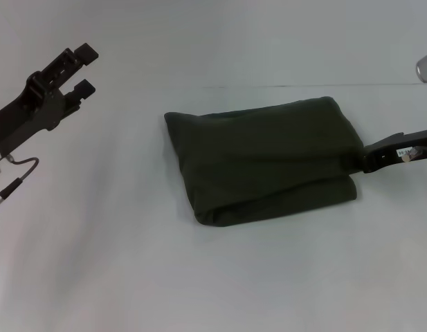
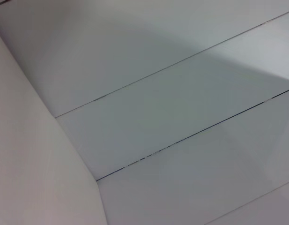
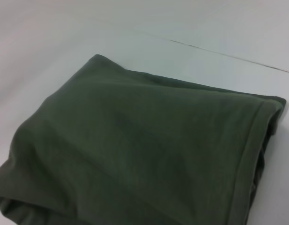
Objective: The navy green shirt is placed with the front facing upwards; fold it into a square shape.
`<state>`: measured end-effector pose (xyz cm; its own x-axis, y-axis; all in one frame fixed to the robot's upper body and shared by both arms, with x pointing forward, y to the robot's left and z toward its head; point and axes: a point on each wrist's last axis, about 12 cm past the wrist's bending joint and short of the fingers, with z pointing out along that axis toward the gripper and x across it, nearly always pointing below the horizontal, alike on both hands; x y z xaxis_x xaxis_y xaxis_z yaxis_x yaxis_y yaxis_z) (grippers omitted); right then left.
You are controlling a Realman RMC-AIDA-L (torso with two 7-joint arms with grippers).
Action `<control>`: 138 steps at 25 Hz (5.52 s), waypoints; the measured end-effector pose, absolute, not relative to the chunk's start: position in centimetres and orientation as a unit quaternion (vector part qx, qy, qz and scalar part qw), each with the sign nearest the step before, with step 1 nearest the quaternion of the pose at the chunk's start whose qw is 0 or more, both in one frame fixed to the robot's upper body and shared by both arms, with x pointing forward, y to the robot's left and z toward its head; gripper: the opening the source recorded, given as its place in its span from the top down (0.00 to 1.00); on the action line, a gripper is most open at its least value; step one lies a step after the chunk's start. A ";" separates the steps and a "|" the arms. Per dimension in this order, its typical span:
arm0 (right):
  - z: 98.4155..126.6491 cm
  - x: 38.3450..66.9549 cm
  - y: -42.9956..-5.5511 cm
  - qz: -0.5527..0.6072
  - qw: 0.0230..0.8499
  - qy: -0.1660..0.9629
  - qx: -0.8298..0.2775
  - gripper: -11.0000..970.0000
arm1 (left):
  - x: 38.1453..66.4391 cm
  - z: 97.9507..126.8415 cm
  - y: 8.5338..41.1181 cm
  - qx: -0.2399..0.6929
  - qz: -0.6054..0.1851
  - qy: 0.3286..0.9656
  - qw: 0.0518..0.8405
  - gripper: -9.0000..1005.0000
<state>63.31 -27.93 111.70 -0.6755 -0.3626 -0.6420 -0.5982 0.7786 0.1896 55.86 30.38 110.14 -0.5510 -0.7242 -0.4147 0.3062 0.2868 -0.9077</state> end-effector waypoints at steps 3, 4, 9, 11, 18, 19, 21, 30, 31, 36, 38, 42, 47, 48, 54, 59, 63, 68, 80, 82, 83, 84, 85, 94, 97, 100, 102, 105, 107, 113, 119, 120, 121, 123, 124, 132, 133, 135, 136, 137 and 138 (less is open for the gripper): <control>112.0 63.4 -27.9 0.207 0.294 0.897 -0.257 0.93 | 55.8 110.1 30.3 -0.156 -0.577 0.666 0.447 0.06; 112.3 63.5 -28.0 0.211 0.293 0.899 -0.250 0.94 | 55.8 110.1 30.3 -0.156 -0.578 0.665 0.446 0.06; 113.9 63.7 -27.1 0.260 0.274 0.901 -0.214 0.95 | 55.7 110.1 30.4 -0.156 -0.578 0.665 0.446 0.06; 114.7 63.7 -26.6 0.283 0.270 0.898 -0.200 0.95 | 55.6 110.1 30.5 -0.158 -0.578 0.664 0.447 0.06; 116.5 63.7 -27.6 0.347 0.249 0.896 -0.123 0.95 | 55.6 110.2 30.7 -0.155 -0.580 0.662 0.449 0.06; 116.2 63.6 -27.9 0.344 0.246 0.899 -0.115 0.95 | 55.6 110.3 30.7 -0.155 -0.581 0.661 0.449 0.06; 115.3 63.5 -28.4 0.337 0.237 0.905 -0.101 0.95 | 55.7 110.3 30.6 -0.154 -0.580 0.661 0.450 0.06; 112.0 63.4 -29.1 0.286 0.221 0.930 -0.068 0.95 | 55.9 110.4 30.5 -0.153 -0.580 0.661 0.450 0.06; 111.8 63.4 -29.2 0.280 0.223 0.932 -0.065 0.95 | 55.9 110.4 30.5 -0.153 -0.580 0.661 0.451 0.06; 111.0 63.6 -29.0 0.265 0.226 0.935 -0.060 0.95 | 55.9 110.4 30.5 -0.154 -0.580 0.661 0.451 0.06; 110.9 63.6 -28.7 0.262 0.223 0.937 -0.064 0.95 | 55.8 110.4 30.6 -0.154 -0.579 0.661 0.451 0.06; 111.1 63.8 -28.4 0.259 0.220 0.939 -0.059 0.95 | 55.8 110.3 30.6 -0.155 -0.579 0.661 0.451 0.06; 111.6 64.1 -28.9 0.250 0.219 0.942 -0.047 0.95 | 55.9 110.4 30.5 -0.154 -0.580 0.661 0.450 0.06; 111.7 64.2 -29.1 0.244 0.222 0.943 -0.043 0.95 | 55.9 110.4 30.4 -0.154 -0.580 0.661 0.450 0.06; 113.1 64.7 -31.2 0.232 0.241 0.942 -0.008 0.74 | 55.7 110.3 30.5 -0.149 -0.581 0.665 0.446 0.06; 115.4 63.9 -34.1 0.296 0.266 0.917 0.033 0.50 | 55.3 110.4 30.6 -0.139 -0.587 0.664 0.442 0.06; 116.3 62.1 -35.1 0.358 0.265 0.895 0.027 0.49 | 55.3 110.5 30.8 -0.138 -0.587 0.663 0.443 0.06; 115.8 60.3 -36.1 0.392 0.276 0.878 0.018 0.48 | 55.6 110.7 30.6 -0.121 -0.581 0.677 0.434 0.06; 110.4 51.8 -36.5 0.471 0.421 0.773 -0.048 0.49 | 56.1 110.7 30.6 -0.089 -0.554 0.709 0.427 0.06; 109.8 51.3 -36.3 0.474 0.423 0.771 -0.046 0.49 | 56.0 110.6 30.8 -0.081 -0.542 0.722 0.422 0.06; 109.6 51.0 -36.2 0.478 0.417 0.772 -0.048 0.49 | 56.0 110.5 30.9 -0.079 -0.536 0.728 0.420 0.06; 109.3 50.8 -36.0 0.483 0.409 0.772 -0.052 0.49 | 56.1 110.5 30.9 -0.077 -0.532 0.733 0.417 0.06; 109.2 50.7 -35.9 0.488 0.400 0.774 -0.056 0.49 | 56.2 110.5 30.9 -0.077 -0.527 0.737 0.415 0.06; 109.0 51.5 -35.7 0.479 0.382 0.787 -0.069 0.49 | 58.1 111.0 29.9 -0.080 -0.519 0.748 0.405 0.06; 109.1 51.9 -36.2 0.466 0.402 0.786 -0.051 0.49 | 58.5 111.2 29.4 -0.084 -0.522 0.752 0.393 0.06; 109.7 52.5 -36.8 0.467 0.426 0.774 -0.024 0.49 | 58.6 111.0 28.8 -0.088 -0.529 0.759 0.370 0.06; 110.4 53.0 -37.2 0.473 0.442 0.762 -0.006 0.49 | 58.4 110.8 28.4 -0.100 -0.540 0.763 0.342 0.06; 111.6 53.9 -37.6 0.481 0.458 0.747 0.021 0.49 | 57.8 110.5 27.7 -0.112 -0.556 0.766 0.302 0.07; 112.0 54.7 -38.0 0.480 0.456 0.748 0.043 0.49 | 57.4 109.8 27.0 -0.129 -0.557 0.780 0.254 0.07; 112.5 56.5 -38.1 0.461 0.449 0.762 0.072 0.49 | 56.3 108.3 25.7 -0.154 -0.549 0.806 0.161 0.07; 112.7 57.1 -37.8 0.455 0.454 0.764 0.063 0.49 | 55.1 106.3 23.8 -0.184 -0.561 0.797 0.128 0.07; 112.7 57.1 -37.8 0.454 0.455 0.764 0.061 0.49 | 55.0 106.0 23.6 -0.190 -0.561 0.796 0.125 0.07; 112.7 57.1 -37.7 0.454 0.456 0.763 0.059 0.49 | 54.8 105.6 23.4 -0.197 -0.560 0.795 0.121 0.07; 112.7 57.2 -37.6 0.454 0.458 0.763 0.055 0.49 | 54.7 105.1 23.1 -0.209 -0.559 0.794 0.118 0.07; 112.7 57.1 -37.6 0.453 0.458 0.763 0.054 0.49 | 54.7 104.9 23.0 -0.217 -0.557 0.793 0.118 0.07; 112.5 57.2 -36.9 0.449 0.451 0.771 0.027 0.49 | 54.8 103.5 22.4 -0.252 -0.540 0.795 0.113 0.10; 112.5 57.2 -36.8 0.449 0.450 0.771 0.025 0.49 | 54.9 103.4 22.4 -0.256 -0.537 0.796 0.115 0.10; 112.5 57.3 -36.7 0.449 0.449 0.772 0.021 0.49 | 55.0 103.2 22.4 -0.263 -0.532 0.796 0.118 0.10; 112.5 57.3 -36.7 0.448 0.450 0.772 0.021 0.49 | 55.1 103.2 22.4 -0.266 -0.530 0.797 0.119 0.10; 112.5 57.3 -36.7 0.447 0.450 0.772 0.021 0.49 | 55.2 103.1 22.3 -0.267 -0.528 0.797 0.119 0.11; 112.6 57.4 -36.7 0.446 0.451 0.772 0.020 0.49 | 55.3 103.1 22.1 -0.268 -0.527 0.798 0.119 0.11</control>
